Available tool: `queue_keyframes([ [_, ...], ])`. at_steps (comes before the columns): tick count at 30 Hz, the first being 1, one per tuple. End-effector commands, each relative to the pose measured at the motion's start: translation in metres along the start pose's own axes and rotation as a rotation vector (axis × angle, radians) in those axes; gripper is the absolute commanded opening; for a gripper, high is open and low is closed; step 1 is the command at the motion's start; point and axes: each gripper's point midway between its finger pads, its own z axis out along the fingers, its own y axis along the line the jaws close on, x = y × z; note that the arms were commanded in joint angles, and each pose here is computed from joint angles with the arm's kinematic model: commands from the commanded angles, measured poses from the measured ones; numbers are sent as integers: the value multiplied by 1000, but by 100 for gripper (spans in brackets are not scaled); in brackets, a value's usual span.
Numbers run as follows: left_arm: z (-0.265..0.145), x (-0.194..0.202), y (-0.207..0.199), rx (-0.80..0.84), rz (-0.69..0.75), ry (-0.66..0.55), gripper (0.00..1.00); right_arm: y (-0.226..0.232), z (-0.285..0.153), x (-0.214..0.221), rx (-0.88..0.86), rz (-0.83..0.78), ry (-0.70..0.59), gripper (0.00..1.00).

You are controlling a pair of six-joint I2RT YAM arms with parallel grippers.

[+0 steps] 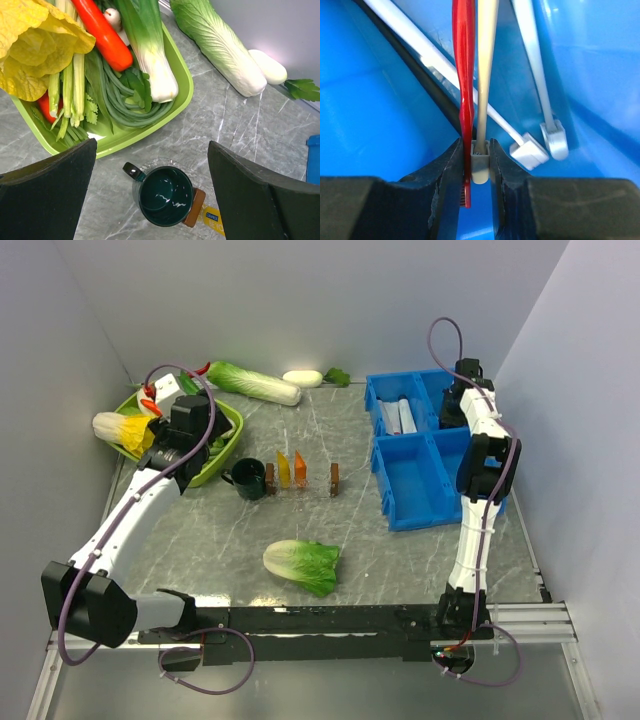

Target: Prepare toiletry sets of a toothbrush and toothpaste on the tray

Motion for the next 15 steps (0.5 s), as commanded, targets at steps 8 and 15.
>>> queue_keyframes([
  [8, -4, -8, -11, 56, -7, -9, 96, -19, -130, -81, -31, -15, -324, 0],
  [15, -7, -7, -12, 75, -4, -1, 96, -8, -140, -74, -106, -34, -315, 0],
])
